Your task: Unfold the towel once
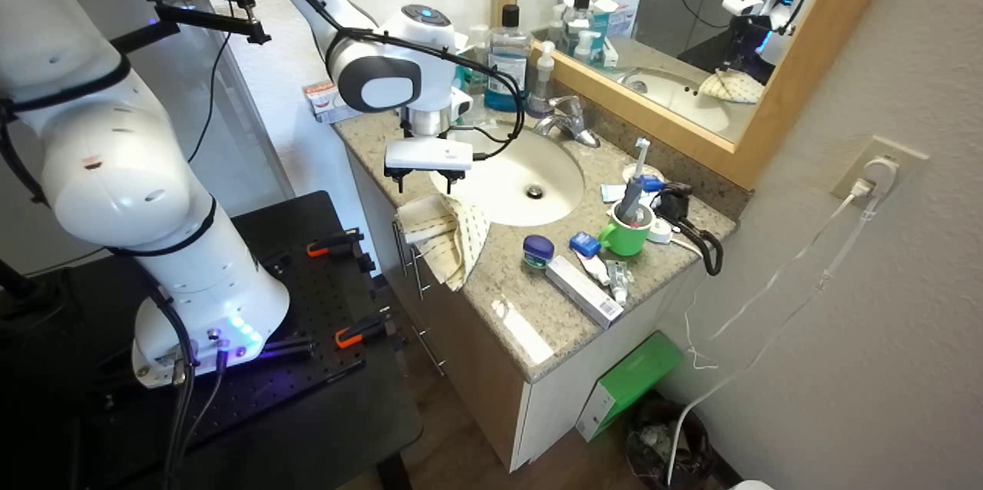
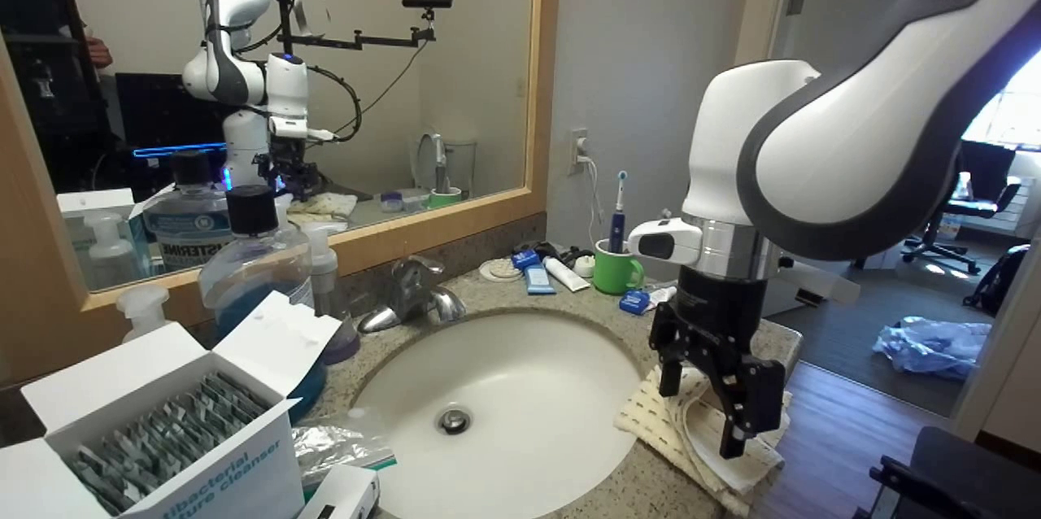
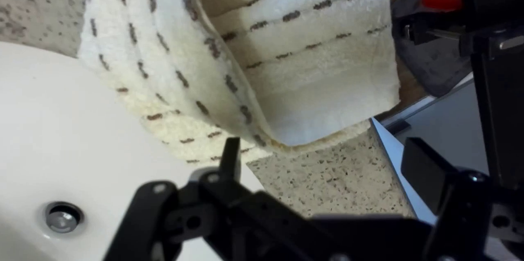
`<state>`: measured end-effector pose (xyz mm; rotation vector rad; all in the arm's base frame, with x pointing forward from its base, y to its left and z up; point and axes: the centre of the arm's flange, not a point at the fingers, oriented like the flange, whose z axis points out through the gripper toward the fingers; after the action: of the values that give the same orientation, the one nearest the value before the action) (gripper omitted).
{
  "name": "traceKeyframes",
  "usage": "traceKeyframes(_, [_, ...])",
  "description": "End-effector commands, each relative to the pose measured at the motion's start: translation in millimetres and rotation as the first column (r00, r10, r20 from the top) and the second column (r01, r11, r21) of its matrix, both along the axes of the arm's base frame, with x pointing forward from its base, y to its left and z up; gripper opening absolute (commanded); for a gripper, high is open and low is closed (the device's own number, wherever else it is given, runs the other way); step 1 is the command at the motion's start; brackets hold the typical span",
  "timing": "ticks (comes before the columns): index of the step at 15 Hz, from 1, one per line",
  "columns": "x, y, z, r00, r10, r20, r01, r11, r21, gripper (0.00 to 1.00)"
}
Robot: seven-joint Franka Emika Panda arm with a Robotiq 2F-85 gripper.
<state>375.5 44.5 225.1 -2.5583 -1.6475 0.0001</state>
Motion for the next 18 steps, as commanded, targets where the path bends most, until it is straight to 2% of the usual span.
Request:
traceKeyframes(1, [-16, 3, -15, 0.997, 0.072, -0.028, -0.073, 0.996, -0.046, 1.0])
traceKeyframes(5, [-23, 3, -19, 0.983, 0.165, -0.081, -0.17, 0.984, -0.058, 1.0])
traceKeyframes(10, [-21, 6, -16, 0.976, 0.208, -0.069, -0.213, 0.974, -0.076, 1.0])
traceKeyframes(18, [-25, 20, -2, 0.93, 0.365, -0.049, -0.368, 0.926, -0.088, 1.0])
